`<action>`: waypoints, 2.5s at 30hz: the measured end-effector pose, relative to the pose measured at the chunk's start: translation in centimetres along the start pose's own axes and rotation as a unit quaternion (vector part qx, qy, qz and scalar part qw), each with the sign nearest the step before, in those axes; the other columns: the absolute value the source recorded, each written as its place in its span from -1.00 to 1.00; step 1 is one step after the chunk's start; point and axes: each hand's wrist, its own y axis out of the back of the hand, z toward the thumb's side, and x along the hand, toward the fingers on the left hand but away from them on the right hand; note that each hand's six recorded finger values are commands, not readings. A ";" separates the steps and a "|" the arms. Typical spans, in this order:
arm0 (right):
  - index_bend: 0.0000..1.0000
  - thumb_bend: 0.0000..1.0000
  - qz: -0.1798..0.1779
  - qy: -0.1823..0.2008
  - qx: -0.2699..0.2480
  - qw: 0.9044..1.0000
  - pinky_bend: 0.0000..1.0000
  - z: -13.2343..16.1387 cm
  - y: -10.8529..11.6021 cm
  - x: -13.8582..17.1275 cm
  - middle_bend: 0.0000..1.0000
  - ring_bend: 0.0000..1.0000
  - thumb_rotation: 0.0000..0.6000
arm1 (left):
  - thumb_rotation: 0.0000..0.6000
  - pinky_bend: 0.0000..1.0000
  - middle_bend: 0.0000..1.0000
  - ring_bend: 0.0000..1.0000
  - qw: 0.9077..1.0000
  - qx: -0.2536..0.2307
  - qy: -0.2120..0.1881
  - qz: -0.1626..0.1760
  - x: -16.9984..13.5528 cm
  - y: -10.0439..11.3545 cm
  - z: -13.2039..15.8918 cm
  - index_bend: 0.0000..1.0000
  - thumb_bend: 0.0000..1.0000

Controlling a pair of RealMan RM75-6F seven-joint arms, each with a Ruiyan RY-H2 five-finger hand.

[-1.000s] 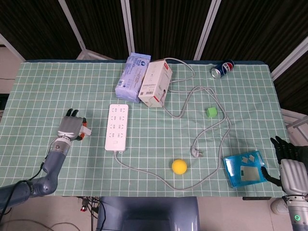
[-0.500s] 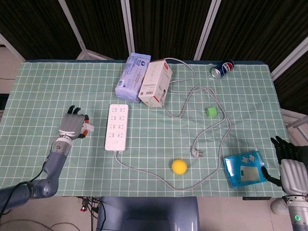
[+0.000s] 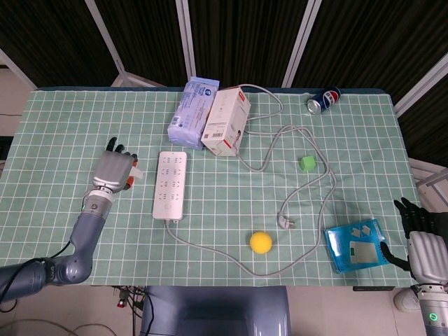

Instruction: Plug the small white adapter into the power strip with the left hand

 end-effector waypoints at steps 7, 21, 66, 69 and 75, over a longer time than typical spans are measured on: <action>-1.00 -0.21 0.003 -0.003 -0.006 1.000 -0.92 -0.1 0.0 0.0 -1.00 -1.00 1.00 | 1.00 -0.84 0.52 -0.53 1.000 0.031 0.001 -0.004 1.1 2.1 2.2 0.46 0.61; -1.00 -0.21 0.007 -0.006 -0.014 1.000 -0.92 -0.3 0.0 -0.1 -1.00 -1.00 1.00 | 1.00 -0.84 0.54 -0.53 0.998 0.039 0.018 -0.039 1.7 2.9 5.7 0.47 0.61; -1.00 -0.21 0.012 -0.012 -0.031 0.999 -0.92 -0.4 0.0 -0.2 -1.00 -1.00 1.00 | 1.00 -0.84 0.55 -0.51 0.994 0.087 0.011 -0.069 2.7 0.6 9.0 0.47 0.61; -1.00 -0.21 0.012 -0.012 -0.031 0.999 -0.92 -0.4 0.0 -0.2 -1.00 -1.00 1.00 | 1.00 -0.85 0.56 -0.51 0.994 0.086 0.010 -0.069 2.7 0.6 9.1 0.47 0.61; -1.00 -0.21 0.012 -0.012 -0.031 0.999 -0.92 -0.4 0.0 -0.2 -1.00 -1.00 1.00 | 1.00 -0.84 0.56 -0.51 0.994 0.088 0.010 -0.069 2.7 0.5 9.0 0.47 0.61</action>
